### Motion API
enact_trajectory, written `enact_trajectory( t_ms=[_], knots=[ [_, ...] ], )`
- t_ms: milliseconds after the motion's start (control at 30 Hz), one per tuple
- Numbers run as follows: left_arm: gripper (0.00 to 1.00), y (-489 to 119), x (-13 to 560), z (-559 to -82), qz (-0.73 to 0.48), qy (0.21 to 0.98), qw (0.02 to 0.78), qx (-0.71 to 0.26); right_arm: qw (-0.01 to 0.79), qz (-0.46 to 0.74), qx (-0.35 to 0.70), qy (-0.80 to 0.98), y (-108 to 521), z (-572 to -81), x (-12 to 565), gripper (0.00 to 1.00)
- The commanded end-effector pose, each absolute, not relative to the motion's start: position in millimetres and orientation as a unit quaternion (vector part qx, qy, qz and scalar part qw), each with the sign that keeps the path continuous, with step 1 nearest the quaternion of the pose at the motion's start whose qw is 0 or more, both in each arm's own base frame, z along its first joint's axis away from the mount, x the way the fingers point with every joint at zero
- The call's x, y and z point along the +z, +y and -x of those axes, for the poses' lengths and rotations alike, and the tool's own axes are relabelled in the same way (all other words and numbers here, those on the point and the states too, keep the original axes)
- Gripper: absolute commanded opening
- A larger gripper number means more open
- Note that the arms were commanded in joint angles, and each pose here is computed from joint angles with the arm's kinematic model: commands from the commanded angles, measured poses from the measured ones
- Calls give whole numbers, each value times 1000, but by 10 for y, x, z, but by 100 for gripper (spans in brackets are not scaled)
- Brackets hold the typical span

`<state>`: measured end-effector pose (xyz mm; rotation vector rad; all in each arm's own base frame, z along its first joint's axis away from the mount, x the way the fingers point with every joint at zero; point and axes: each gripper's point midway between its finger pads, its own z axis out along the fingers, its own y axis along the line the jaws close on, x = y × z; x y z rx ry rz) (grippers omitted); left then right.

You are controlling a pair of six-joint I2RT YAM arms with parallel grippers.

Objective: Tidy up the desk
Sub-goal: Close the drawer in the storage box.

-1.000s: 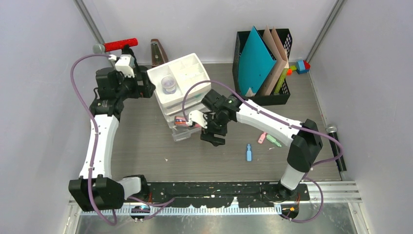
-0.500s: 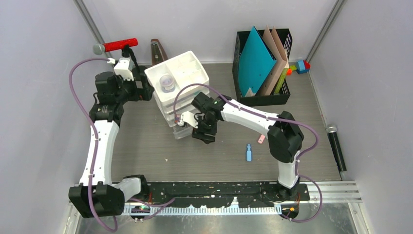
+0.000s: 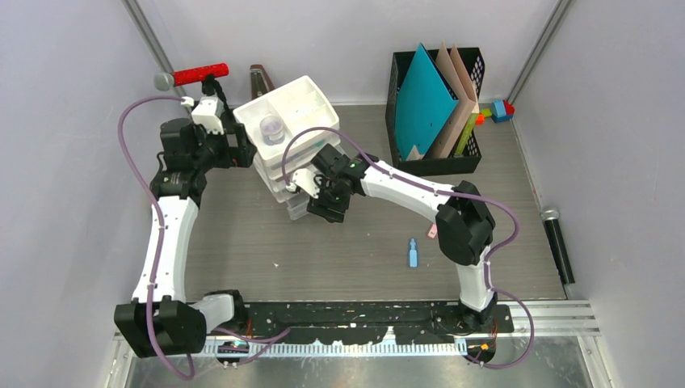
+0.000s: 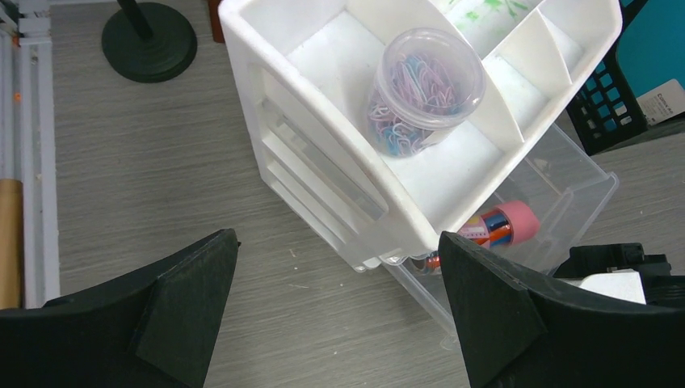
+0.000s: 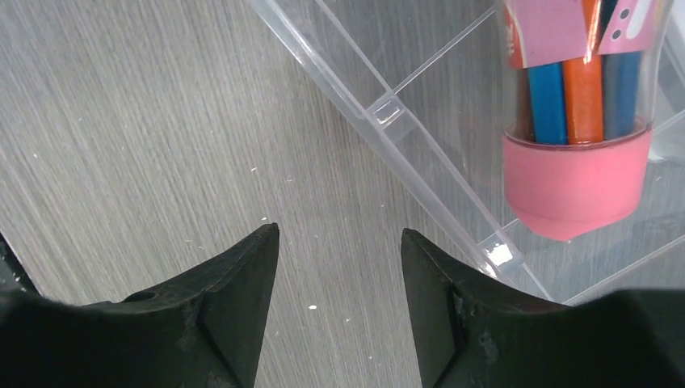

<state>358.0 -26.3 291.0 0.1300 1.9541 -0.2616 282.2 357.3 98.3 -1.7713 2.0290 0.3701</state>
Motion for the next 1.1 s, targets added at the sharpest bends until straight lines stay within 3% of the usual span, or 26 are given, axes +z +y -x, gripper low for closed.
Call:
enact_trajectory(
  t_ms=[0, 67, 533, 1000, 1067],
  knots=[
    [99, -351, 3095, -3727, -50, 811, 565, -145, 278, 611, 124, 731, 3754, -3124, 1211, 63],
    [99, -344, 3073, -3801, -29, 814, 559, -152, 277, 608, 127, 733, 3752, -3109, 1221, 63],
    [71, -396, 2728, -4197, 51, 837, 512, -186, 270, 609, 132, 734, 3735, -3068, 1164, 63],
    [3, -617, 2498, -4235, 33, 861, 456, -221, 319, 595, 111, 729, 3973, -3407, 1264, 62],
    [0, -638, 2433, -4207, 27, 870, 439, -225, 328, 591, 104, 730, 3994, -3465, 1267, 62]
  ],
)
